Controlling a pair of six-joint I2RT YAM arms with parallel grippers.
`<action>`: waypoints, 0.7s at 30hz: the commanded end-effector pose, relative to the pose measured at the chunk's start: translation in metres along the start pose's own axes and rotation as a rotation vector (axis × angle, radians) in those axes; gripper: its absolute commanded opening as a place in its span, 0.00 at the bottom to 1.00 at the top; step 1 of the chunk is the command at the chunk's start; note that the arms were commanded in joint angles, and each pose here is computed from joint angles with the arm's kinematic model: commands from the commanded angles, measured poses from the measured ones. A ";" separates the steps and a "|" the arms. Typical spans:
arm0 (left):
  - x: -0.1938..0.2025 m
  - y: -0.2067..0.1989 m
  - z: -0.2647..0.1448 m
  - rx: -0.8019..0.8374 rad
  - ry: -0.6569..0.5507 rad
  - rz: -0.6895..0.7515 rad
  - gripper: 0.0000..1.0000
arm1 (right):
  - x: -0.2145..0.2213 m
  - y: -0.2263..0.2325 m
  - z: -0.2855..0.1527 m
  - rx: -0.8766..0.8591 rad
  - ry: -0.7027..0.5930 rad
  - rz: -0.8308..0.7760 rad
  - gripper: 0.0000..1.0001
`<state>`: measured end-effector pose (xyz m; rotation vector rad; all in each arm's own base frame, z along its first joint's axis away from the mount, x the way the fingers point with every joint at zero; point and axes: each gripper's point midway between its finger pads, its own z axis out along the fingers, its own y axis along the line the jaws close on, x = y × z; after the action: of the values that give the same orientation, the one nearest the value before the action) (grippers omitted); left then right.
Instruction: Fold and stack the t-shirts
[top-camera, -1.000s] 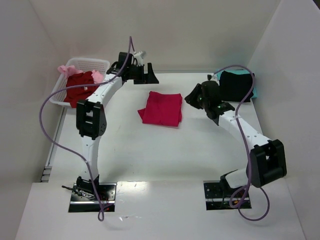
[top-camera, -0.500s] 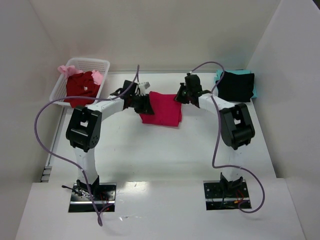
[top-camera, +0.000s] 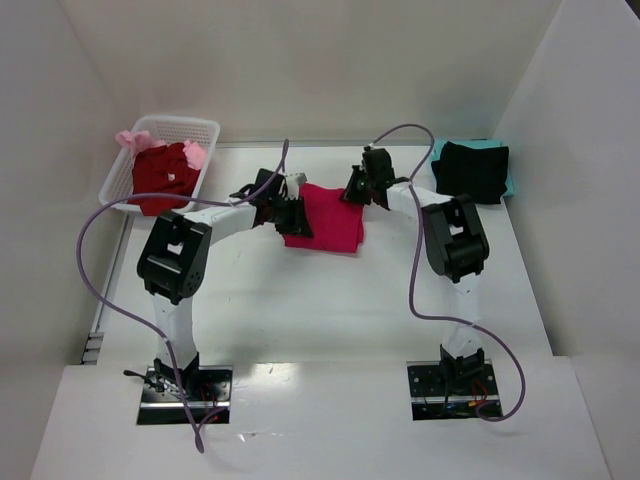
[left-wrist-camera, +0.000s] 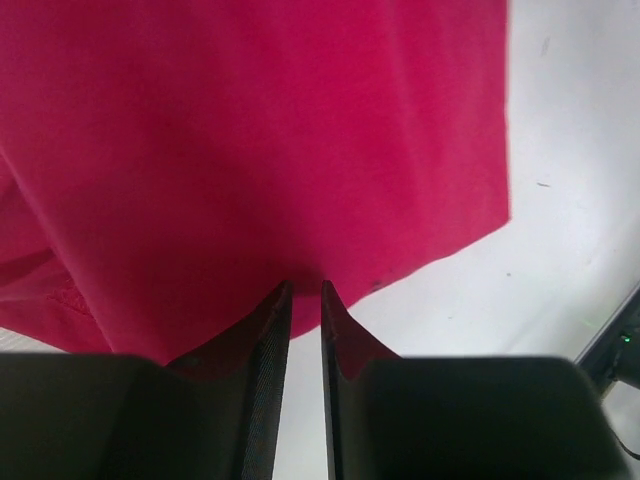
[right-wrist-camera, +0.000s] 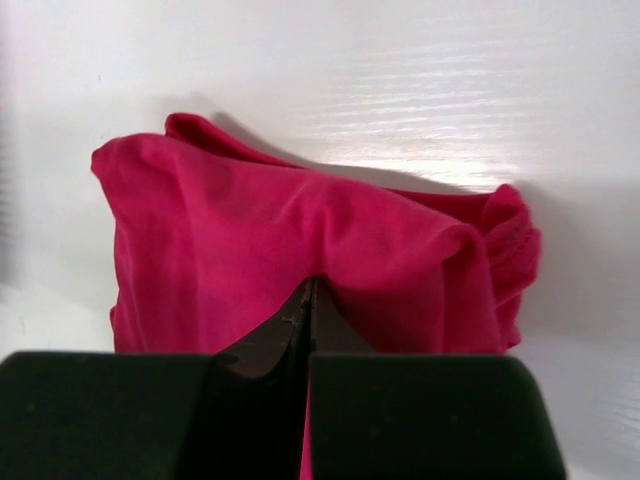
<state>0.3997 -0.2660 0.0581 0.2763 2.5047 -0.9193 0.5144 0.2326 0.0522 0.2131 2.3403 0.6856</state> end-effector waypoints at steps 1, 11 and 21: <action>0.013 0.014 0.009 -0.029 0.032 -0.030 0.25 | -0.033 -0.012 0.001 0.016 -0.100 -0.001 0.00; -0.029 -0.007 -0.037 -0.011 -0.054 0.034 0.34 | -0.084 -0.019 -0.038 -0.036 -0.174 0.032 0.00; -0.155 -0.010 -0.046 0.038 -0.260 0.209 0.85 | -0.062 0.048 -0.101 -0.245 -0.135 -0.029 0.10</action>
<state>0.5007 -0.2361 0.1722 0.2966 2.2221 -0.8385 0.5124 0.1885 0.1302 0.2293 2.2056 0.8079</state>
